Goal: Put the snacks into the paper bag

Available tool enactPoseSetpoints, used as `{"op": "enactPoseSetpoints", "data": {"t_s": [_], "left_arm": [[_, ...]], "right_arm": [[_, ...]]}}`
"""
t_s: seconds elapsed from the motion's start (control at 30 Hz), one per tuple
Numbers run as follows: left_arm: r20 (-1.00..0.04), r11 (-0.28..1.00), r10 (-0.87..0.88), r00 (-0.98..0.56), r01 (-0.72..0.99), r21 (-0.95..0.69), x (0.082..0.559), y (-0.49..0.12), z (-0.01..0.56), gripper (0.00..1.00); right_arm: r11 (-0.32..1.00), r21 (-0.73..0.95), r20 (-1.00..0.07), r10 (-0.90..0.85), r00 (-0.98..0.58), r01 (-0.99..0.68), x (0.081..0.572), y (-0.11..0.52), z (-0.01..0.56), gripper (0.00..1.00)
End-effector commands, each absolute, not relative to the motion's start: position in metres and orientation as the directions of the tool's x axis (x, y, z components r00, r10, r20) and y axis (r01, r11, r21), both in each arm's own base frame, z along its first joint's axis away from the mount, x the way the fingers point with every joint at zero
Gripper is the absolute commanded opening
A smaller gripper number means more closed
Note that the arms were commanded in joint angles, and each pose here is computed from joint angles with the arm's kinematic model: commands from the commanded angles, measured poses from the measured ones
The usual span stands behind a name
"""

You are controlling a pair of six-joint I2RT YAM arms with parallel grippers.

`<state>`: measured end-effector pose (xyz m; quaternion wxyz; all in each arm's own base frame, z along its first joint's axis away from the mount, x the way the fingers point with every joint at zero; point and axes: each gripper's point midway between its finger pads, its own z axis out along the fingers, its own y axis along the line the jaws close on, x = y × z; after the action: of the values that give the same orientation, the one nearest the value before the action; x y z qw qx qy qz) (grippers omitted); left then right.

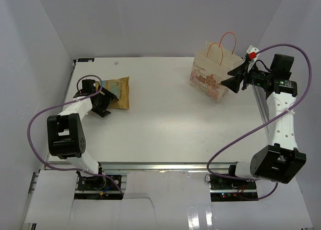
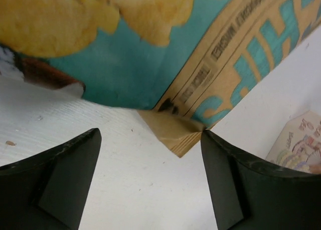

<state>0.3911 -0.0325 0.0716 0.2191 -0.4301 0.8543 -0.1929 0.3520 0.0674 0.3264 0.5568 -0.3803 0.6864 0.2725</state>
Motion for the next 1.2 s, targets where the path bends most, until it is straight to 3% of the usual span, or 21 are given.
{"op": "enactPoseSetpoints", "data": {"t_s": [0.0,0.03,0.17,0.33,0.5,0.83,1.17], "left_arm": [[-0.298,0.597,-0.769,-0.565,-0.468,-0.651,0.395,-0.046,0.112,0.93],[-0.338,0.605,-0.76,-0.555,-0.413,-0.681,0.392,-0.048,0.13,0.98],[-0.471,0.643,-0.716,-0.516,-0.223,-0.733,0.384,-0.055,0.158,0.98],[-0.514,0.654,-0.726,-0.457,-0.228,-0.722,0.387,-0.045,0.158,0.98],[-0.414,0.505,-0.844,-0.342,-0.245,-0.827,0.39,-0.052,0.148,0.98],[-0.384,0.45,-0.882,-0.274,-0.243,-0.859,0.434,-0.076,0.151,0.98],[-0.262,0.303,-0.953,-0.154,-0.438,-0.846,0.438,-0.058,0.099,0.98]], "right_arm": [[0.479,-0.114,-0.972,-0.236,-0.003,-0.87,0.323,0.087,0.337,0.67],[0.473,-0.108,-0.971,-0.238,-0.008,-0.875,0.32,0.089,0.332,0.67],[0.456,-0.108,-0.969,-0.245,-0.008,-0.884,0.311,0.095,0.324,0.67],[0.439,-0.102,-0.969,-0.245,-0.01,-0.892,0.308,0.1,0.319,0.67],[0.434,-0.104,-0.97,-0.242,-0.004,-0.895,0.31,0.102,0.319,0.67],[0.433,-0.118,-0.969,-0.245,0.009,-0.894,0.311,0.103,0.32,0.67],[0.437,-0.13,-0.968,-0.251,0.019,-0.89,0.309,0.103,0.323,0.67]]}}
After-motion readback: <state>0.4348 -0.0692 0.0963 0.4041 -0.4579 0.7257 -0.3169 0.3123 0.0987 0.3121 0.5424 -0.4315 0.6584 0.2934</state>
